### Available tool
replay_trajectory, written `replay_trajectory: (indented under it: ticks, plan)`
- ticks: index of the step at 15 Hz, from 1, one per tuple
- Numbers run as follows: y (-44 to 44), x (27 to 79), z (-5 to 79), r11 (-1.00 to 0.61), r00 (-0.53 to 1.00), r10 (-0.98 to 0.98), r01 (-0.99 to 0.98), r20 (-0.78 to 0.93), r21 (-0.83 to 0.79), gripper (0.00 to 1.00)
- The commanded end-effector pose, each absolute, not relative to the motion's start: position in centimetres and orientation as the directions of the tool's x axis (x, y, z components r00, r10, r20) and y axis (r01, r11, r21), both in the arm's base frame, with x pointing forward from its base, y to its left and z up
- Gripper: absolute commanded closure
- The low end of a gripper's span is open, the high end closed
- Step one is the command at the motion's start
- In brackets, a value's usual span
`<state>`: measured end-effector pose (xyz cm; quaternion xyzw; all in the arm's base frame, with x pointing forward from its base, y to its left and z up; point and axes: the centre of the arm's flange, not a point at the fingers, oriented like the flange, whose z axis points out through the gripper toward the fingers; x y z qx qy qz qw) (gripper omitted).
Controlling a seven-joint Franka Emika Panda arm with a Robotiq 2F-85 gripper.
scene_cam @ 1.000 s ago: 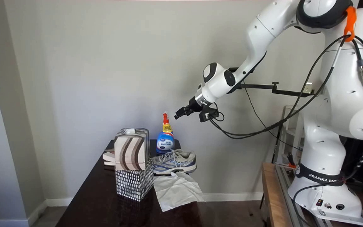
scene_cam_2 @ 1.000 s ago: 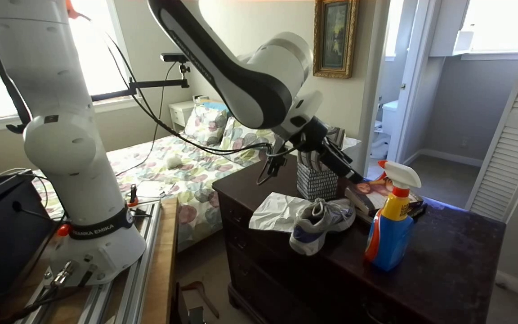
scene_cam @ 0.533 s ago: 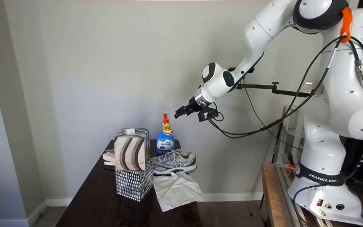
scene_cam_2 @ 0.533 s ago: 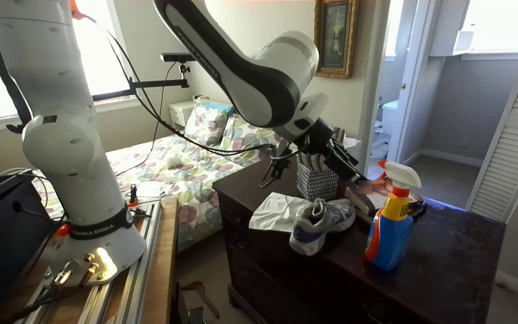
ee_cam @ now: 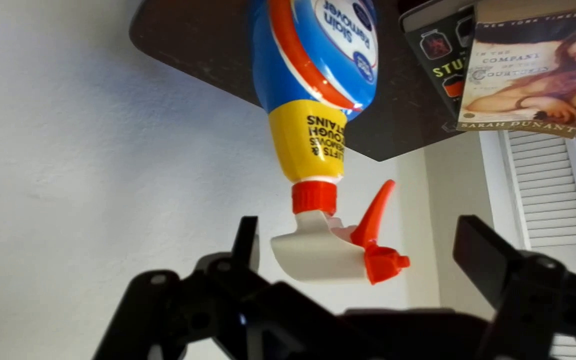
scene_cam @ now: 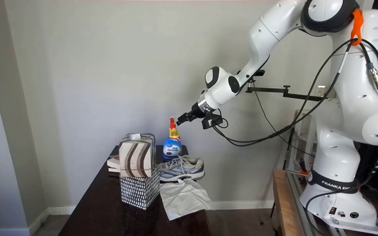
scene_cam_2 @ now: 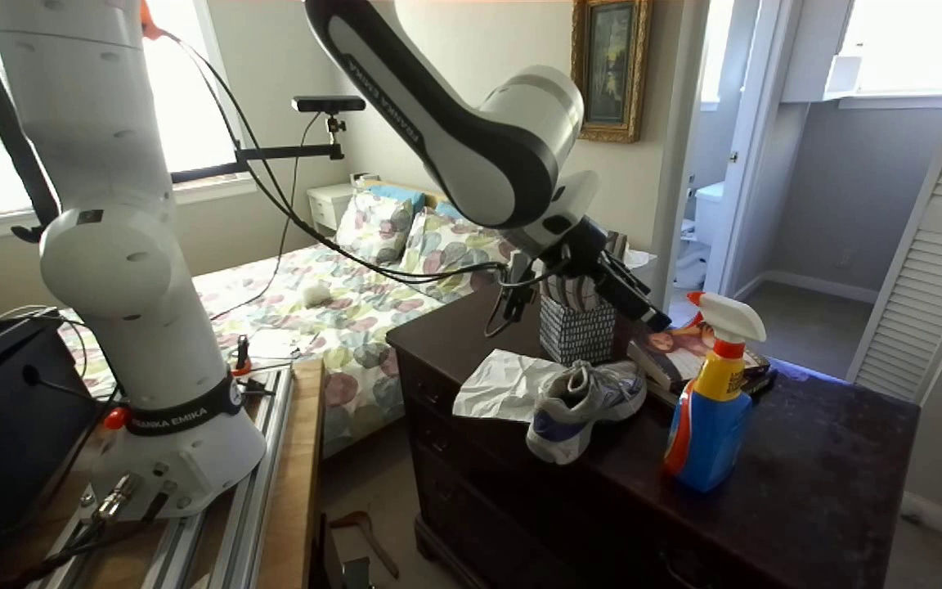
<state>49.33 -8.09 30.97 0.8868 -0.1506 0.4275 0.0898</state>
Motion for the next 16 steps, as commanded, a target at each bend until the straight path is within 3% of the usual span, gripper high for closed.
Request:
replay_trajectory:
  ticks: [1, 16]
  plan:
    - [-8.8, 52.0, 28.5, -0.955, 0.575, -0.141, -0.295, 0.806, 0.043, 0.0]
    - [-10.8, 53.4, 26.4, -0.931, 0.549, -0.139, -0.357, 0.824, 0.08, 0.0]
